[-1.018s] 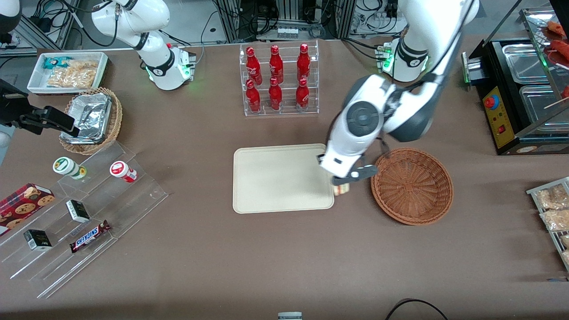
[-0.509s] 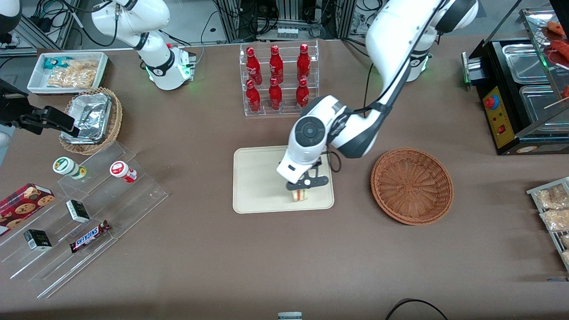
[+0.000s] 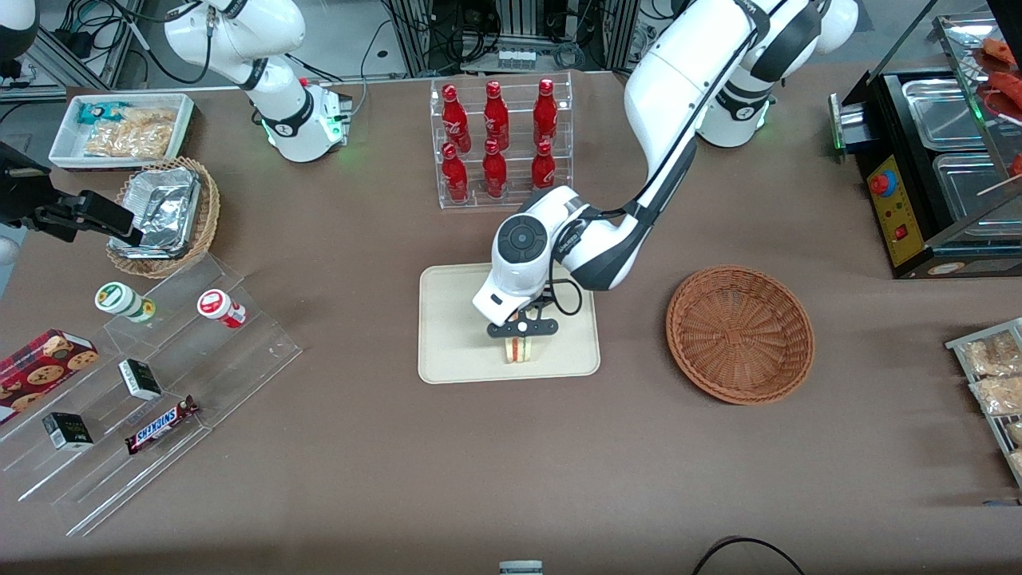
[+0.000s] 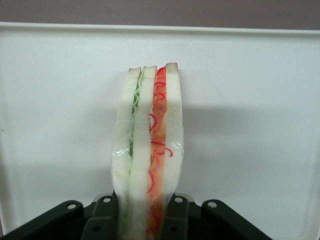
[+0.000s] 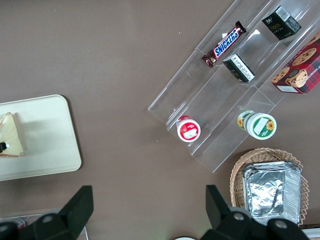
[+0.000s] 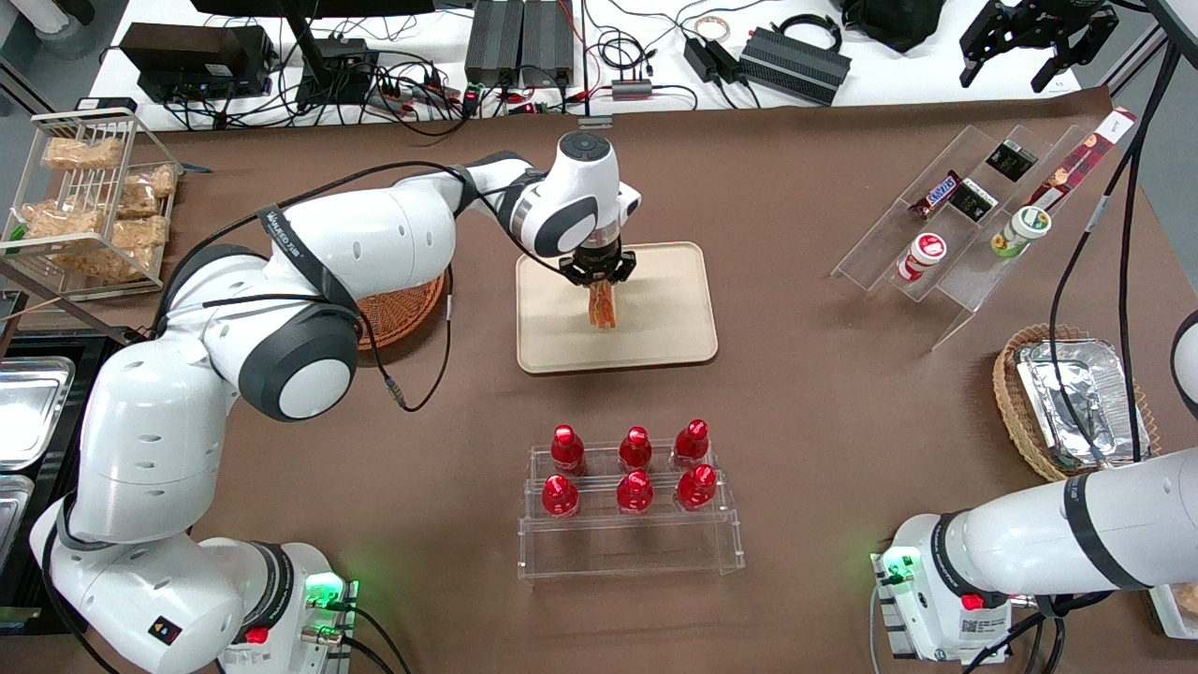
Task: Place sandwich from basket to tray
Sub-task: 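Lower the sandwich onto the tray and open the left gripper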
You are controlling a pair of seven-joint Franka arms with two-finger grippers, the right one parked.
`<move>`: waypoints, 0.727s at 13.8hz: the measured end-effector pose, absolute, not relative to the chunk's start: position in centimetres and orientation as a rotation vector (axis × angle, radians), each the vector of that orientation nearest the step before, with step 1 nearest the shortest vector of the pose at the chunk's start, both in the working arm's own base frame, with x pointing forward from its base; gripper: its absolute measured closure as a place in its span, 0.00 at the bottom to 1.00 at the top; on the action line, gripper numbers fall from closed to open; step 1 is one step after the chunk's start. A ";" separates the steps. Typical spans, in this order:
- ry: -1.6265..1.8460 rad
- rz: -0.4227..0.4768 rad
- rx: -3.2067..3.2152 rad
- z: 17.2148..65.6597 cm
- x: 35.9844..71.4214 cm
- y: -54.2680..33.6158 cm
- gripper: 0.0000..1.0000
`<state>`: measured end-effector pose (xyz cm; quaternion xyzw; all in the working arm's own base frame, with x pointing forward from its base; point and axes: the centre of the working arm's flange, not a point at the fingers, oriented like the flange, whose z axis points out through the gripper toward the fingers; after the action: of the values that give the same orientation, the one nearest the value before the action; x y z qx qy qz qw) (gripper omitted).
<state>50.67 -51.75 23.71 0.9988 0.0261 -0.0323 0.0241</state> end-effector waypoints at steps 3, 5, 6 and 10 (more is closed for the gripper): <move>0.063 -0.093 3.089 24.0 50.1 -52.5 0.44; 0.082 -0.057 3.073 25.6 50.9 -52.4 0.24; 0.115 -0.028 3.060 27.4 51.5 -52.0 0.13; 0.292 -0.015 3.094 38.7 54.0 -45.6 0.00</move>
<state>54.04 -45.62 38.72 0.9954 0.0941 -0.0047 0.0167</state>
